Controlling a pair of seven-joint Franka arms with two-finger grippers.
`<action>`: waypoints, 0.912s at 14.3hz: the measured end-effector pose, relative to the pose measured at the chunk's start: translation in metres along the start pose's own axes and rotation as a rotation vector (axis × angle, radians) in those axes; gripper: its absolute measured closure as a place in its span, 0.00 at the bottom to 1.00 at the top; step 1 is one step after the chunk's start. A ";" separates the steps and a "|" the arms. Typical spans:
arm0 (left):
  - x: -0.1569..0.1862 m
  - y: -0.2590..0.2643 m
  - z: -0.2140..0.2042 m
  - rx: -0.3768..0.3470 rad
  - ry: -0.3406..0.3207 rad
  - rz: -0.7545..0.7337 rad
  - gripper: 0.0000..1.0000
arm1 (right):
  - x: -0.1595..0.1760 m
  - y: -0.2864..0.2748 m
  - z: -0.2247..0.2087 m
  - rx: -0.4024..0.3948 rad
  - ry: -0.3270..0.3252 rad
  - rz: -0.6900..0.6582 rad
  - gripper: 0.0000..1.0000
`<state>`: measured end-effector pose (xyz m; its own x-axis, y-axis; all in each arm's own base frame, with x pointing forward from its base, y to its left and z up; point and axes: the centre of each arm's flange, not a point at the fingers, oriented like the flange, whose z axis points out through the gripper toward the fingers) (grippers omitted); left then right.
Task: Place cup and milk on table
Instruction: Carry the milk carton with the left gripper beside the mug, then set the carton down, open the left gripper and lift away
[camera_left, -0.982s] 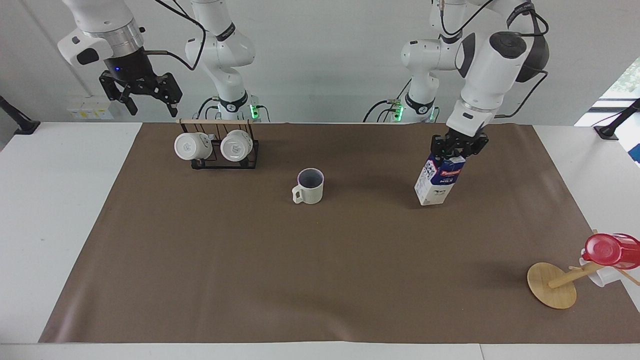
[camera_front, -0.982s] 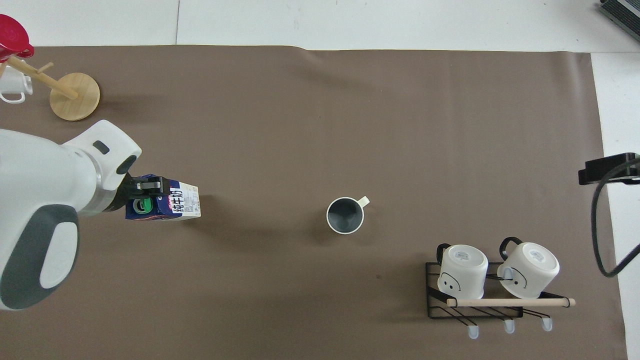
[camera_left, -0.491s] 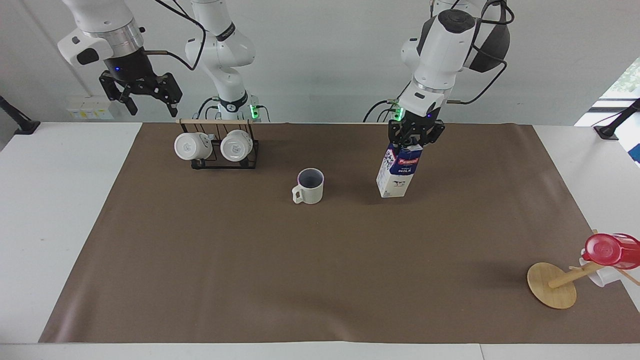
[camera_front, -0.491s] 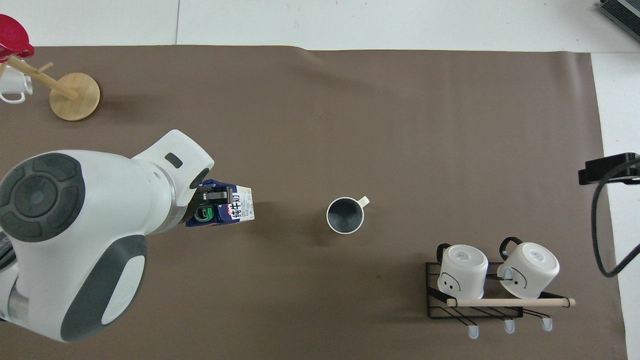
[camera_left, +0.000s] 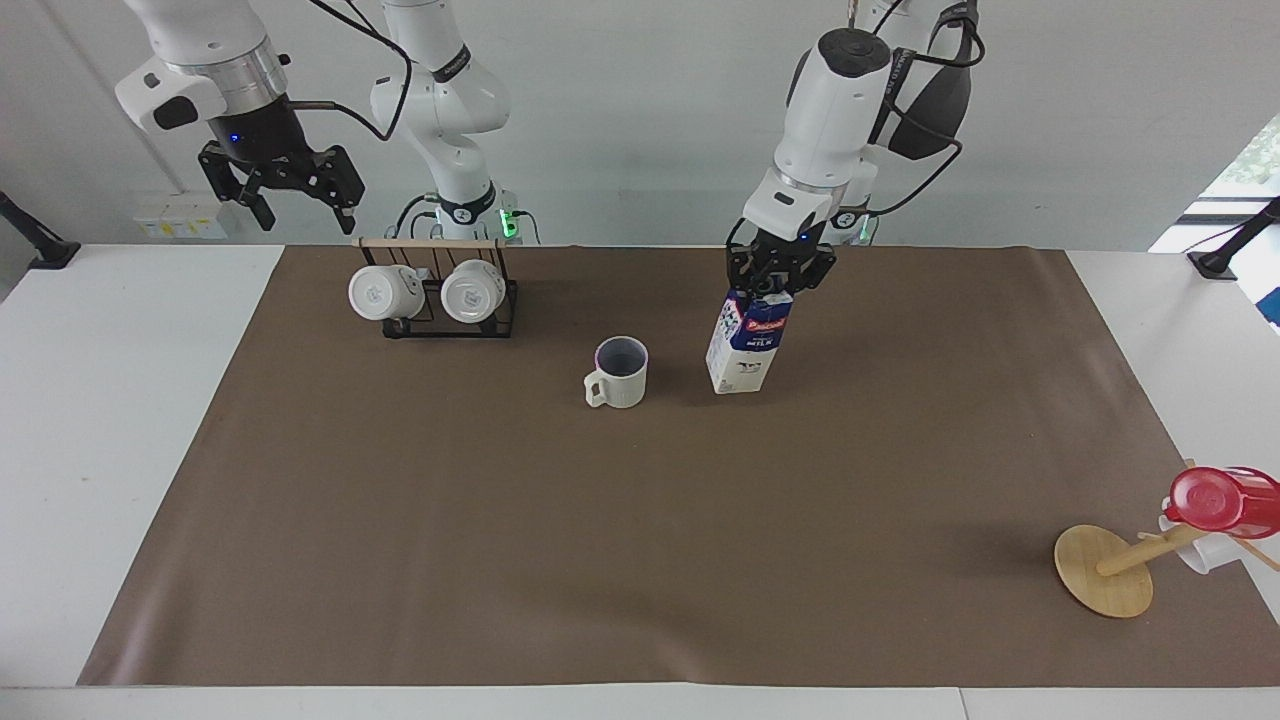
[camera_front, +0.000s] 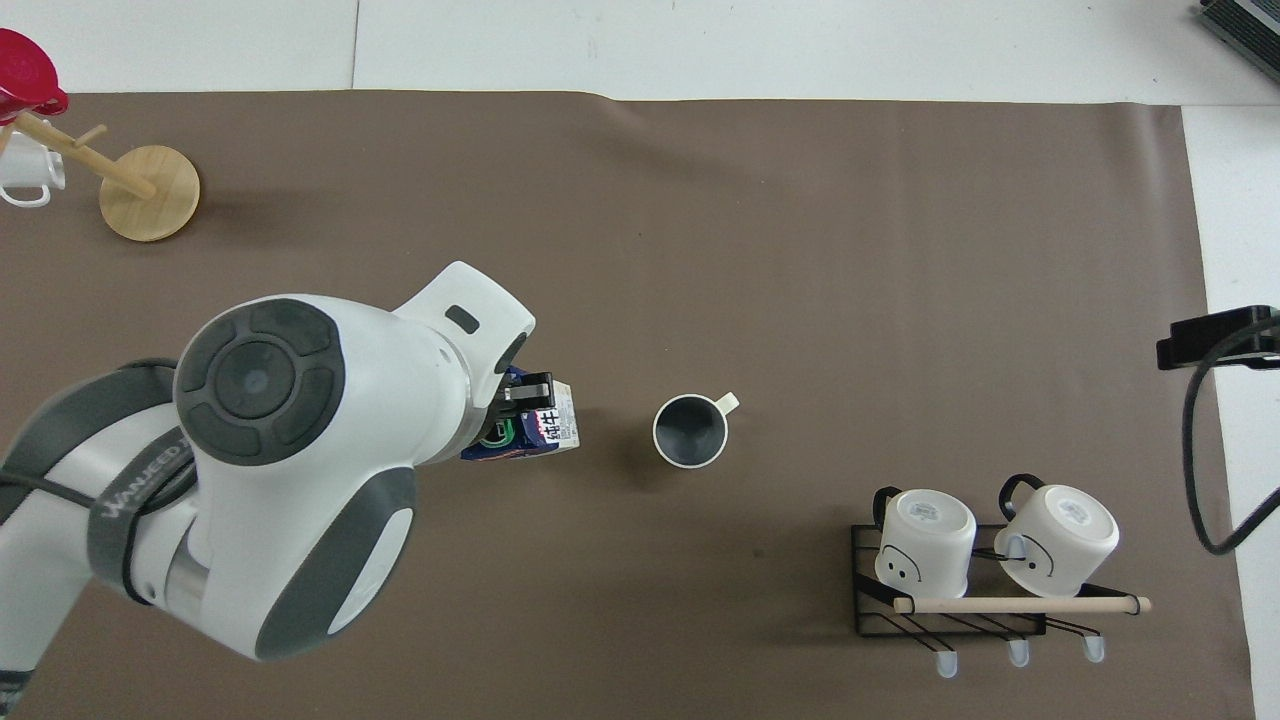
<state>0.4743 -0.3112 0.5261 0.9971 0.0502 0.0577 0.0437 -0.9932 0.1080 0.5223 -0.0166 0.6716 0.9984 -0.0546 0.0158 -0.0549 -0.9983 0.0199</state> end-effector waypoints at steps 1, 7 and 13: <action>0.001 0.007 0.006 0.003 -0.007 0.000 0.43 | 0.000 0.000 0.000 0.000 0.000 0.000 0.00; -0.006 0.040 0.031 0.049 -0.013 -0.011 0.44 | 0.000 0.000 0.000 0.000 0.000 0.000 0.00; -0.005 0.054 0.046 0.086 -0.005 -0.011 0.44 | 0.000 0.000 0.000 0.000 0.000 0.000 0.00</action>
<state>0.4749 -0.3702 0.4860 0.9968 0.0613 0.0522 0.0601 -0.9979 0.0231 0.5223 -0.0166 0.6716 0.9984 -0.0546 0.0158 -0.0549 -0.9983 0.0199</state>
